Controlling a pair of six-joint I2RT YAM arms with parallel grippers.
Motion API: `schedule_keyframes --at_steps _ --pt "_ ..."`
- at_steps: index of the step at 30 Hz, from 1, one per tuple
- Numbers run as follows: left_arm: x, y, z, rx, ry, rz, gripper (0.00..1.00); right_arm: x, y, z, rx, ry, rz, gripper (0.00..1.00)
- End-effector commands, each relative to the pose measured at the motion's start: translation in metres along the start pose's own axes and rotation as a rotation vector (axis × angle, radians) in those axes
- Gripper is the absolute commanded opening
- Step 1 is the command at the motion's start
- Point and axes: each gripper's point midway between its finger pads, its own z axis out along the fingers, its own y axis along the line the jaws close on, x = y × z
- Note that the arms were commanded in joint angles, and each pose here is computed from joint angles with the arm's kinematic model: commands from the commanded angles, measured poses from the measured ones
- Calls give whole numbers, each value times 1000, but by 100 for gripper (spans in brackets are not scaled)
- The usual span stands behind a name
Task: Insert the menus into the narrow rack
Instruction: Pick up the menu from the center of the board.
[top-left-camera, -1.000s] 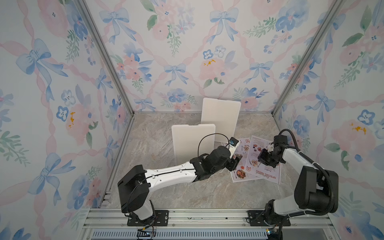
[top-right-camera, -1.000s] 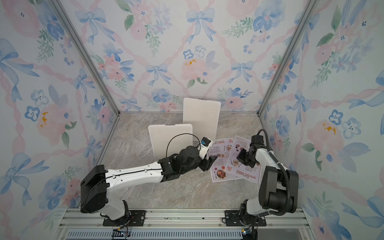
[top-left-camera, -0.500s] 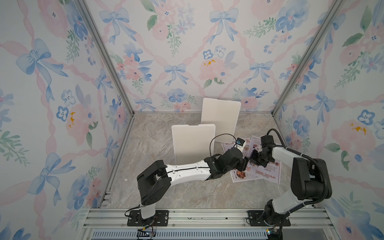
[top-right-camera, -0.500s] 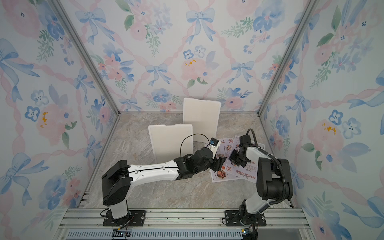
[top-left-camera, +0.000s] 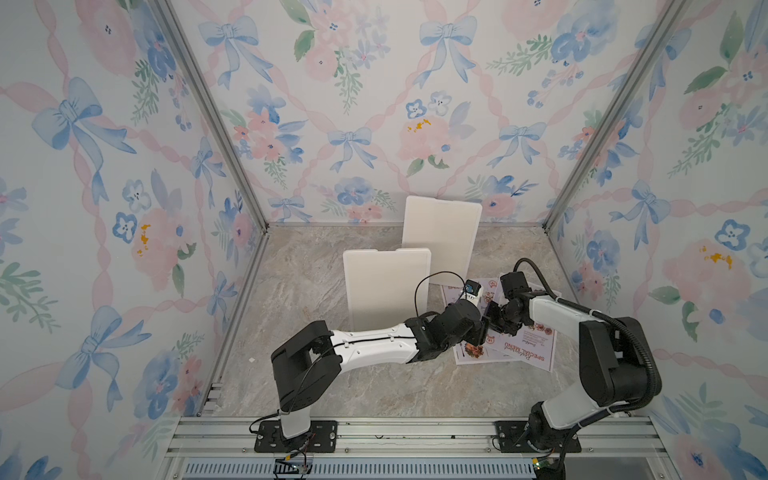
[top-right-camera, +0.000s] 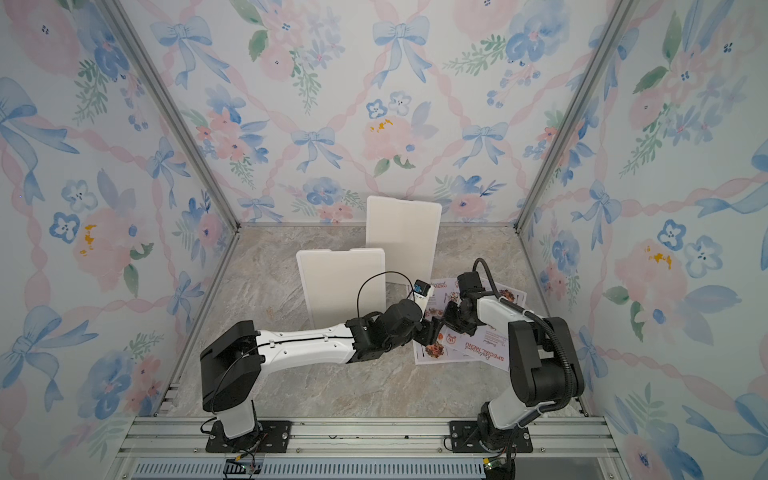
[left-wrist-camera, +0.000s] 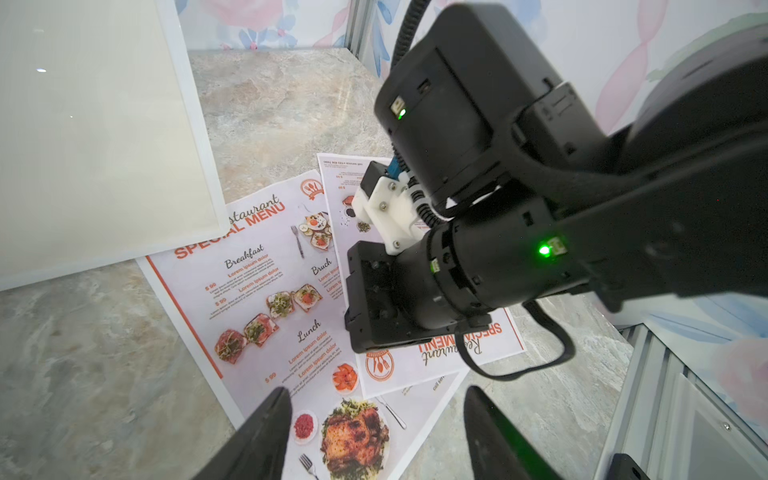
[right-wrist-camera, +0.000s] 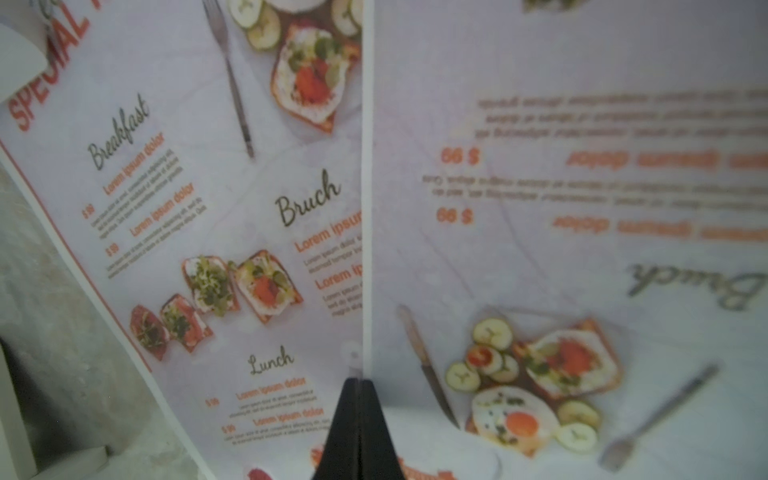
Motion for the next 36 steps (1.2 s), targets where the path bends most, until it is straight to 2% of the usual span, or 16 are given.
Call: schedule_keyframes --at_steps 1,2,3,4,5,7,13,17,20,22,28,31,34,36 --pt "7 1 9 14 31 -34 80 -17 -12 -45 -16 -42 39 42" --pt "8 -2 15 26 40 -36 92 -22 -23 -59 -7 -64 59 62" --pt "10 -7 19 42 51 -35 98 -27 -34 -71 0 -89 81 75" --pt "12 -11 27 53 63 -31 98 -32 -50 -83 8 -122 121 85" --pt "14 -18 34 74 76 -28 98 -36 -64 -94 3 -150 161 91" --pt "20 -25 50 90 107 -35 98 -47 -85 -110 -26 -180 195 94" --pt "45 -22 107 69 182 -88 98 -78 -145 -117 -82 -200 268 97" --pt "54 -12 144 92 220 -163 93 -91 -173 -102 -133 -193 284 86" --pt "64 -13 163 124 243 -177 93 -97 -173 -82 -262 -146 290 84" --pt "67 -11 169 134 252 -191 92 -98 -173 -73 -309 -107 275 83" --pt "65 -4 172 145 264 -219 91 -88 -179 -58 -293 -34 184 83" --pt "73 -5 174 157 284 -218 92 -84 -187 -54 -273 -20 173 83" --pt "85 -5 177 157 307 -220 91 -85 -186 -54 -320 -41 185 83" --pt "94 -5 180 162 324 -222 91 -80 -180 -48 -324 0 163 83"
